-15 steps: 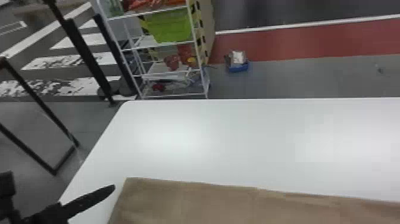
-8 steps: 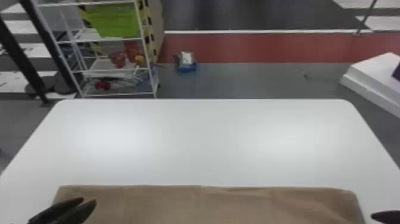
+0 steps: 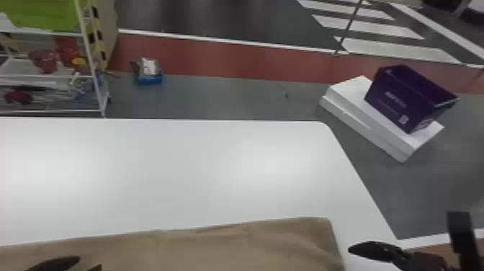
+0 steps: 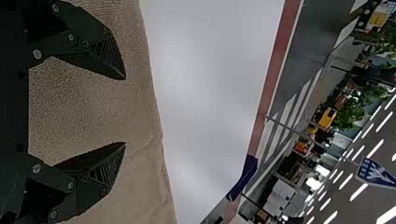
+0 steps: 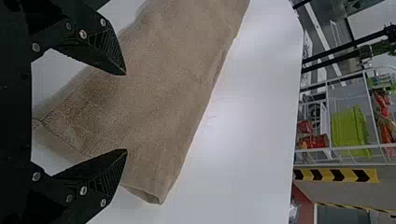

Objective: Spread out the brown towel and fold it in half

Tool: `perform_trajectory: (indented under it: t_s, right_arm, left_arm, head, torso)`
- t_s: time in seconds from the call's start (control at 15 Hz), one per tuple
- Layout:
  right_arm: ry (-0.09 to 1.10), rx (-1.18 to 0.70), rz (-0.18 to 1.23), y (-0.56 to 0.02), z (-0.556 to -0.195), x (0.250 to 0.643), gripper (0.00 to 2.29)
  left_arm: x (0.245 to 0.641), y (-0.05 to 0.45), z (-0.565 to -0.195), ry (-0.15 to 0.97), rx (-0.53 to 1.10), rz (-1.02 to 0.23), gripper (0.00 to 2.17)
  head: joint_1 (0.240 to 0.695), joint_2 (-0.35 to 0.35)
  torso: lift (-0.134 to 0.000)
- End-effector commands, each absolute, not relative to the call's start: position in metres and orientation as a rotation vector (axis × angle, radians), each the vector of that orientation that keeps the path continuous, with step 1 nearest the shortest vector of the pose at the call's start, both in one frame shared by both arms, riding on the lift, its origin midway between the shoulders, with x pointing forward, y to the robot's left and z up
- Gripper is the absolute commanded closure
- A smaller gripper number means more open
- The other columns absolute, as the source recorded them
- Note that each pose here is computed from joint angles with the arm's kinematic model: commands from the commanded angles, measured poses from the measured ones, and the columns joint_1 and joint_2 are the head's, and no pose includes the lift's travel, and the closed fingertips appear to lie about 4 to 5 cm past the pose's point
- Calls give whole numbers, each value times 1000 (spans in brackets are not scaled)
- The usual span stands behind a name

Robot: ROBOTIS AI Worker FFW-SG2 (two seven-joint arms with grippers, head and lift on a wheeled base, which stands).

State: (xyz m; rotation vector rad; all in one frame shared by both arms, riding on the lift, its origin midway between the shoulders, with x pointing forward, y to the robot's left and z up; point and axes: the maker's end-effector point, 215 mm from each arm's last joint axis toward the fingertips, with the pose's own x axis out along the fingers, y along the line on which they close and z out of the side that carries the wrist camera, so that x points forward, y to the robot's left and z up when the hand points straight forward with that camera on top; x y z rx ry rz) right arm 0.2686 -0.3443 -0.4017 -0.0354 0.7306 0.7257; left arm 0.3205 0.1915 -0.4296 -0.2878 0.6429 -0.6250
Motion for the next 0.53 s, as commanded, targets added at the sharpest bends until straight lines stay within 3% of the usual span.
perform_trajectory:
  t_s: [0.0,0.2,0.47]
  right_arm:
    - [800,-12,677,-367,-403,261,346]
    - [917,27,633,-389,-407,254,346]
    - [1044,86,568,-390,-428,251,346]
  left_arm:
    - [326,193,-439,658,-268,-616,458]
    - [333,198,-451,679,-253,-593,454]
    - [338,204,-452,667,-226,-580,454]
  head:
    - [695,-291]
    - [695,-342]
    - [695,-350]
  torso:
    - [-124]
    - [-124]
    - [-124]
